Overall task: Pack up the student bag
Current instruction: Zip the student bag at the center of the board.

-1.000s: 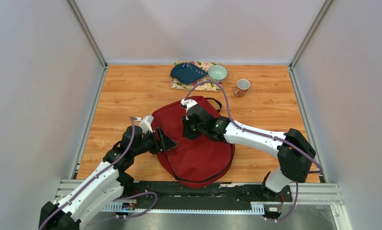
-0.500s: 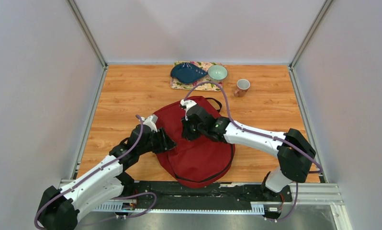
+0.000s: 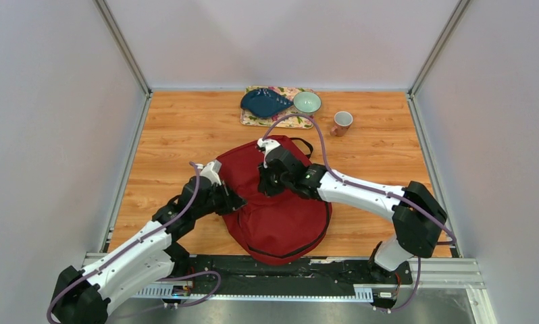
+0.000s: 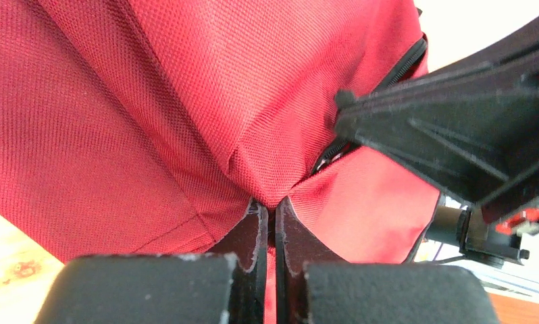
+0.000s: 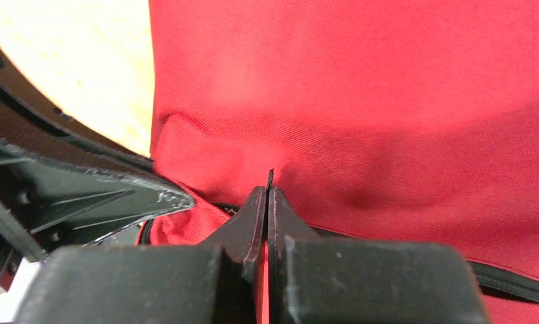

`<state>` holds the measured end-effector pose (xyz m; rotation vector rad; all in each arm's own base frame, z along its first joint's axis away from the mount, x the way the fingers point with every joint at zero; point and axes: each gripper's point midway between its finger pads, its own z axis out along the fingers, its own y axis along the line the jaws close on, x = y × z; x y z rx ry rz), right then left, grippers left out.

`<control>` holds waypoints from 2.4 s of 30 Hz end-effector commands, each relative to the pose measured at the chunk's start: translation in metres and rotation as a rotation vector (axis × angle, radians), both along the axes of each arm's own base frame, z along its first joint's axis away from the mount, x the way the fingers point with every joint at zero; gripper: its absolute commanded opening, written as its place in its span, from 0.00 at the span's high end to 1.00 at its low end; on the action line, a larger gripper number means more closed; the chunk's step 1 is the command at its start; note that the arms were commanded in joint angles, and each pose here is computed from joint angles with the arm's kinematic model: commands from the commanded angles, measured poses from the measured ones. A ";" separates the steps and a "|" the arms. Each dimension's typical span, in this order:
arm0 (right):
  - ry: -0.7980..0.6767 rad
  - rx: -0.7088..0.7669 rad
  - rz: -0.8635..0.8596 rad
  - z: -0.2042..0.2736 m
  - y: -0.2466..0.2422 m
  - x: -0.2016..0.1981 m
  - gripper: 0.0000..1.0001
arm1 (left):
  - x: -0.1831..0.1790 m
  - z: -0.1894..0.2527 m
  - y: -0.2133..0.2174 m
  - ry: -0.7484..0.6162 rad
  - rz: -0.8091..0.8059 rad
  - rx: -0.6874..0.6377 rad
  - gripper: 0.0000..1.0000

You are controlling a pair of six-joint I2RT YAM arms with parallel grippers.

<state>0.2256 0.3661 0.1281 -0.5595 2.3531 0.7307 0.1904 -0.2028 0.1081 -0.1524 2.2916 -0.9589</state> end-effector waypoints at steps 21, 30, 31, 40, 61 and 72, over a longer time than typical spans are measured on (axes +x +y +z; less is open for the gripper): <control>-0.089 -0.038 -0.331 0.012 -0.126 0.068 1.00 | -0.014 -0.008 0.043 -0.063 0.079 0.125 1.00; -0.077 -0.052 -0.362 0.004 -0.146 0.064 1.00 | -0.009 0.009 0.047 -0.111 0.089 0.136 1.00; -0.068 -0.057 -0.364 0.000 -0.148 0.062 1.00 | -0.009 0.010 0.046 -0.113 0.088 0.134 1.00; -0.051 0.001 -0.366 0.003 -0.152 0.044 1.00 | 0.008 0.024 0.033 -0.170 0.051 0.134 1.00; -0.080 -0.033 -0.473 0.017 -0.200 0.019 0.27 | 0.041 0.049 0.021 -0.130 -0.037 0.069 0.30; 0.182 0.134 -0.368 -0.026 -0.167 -0.029 0.26 | -0.002 0.001 0.061 -0.031 0.036 0.194 0.24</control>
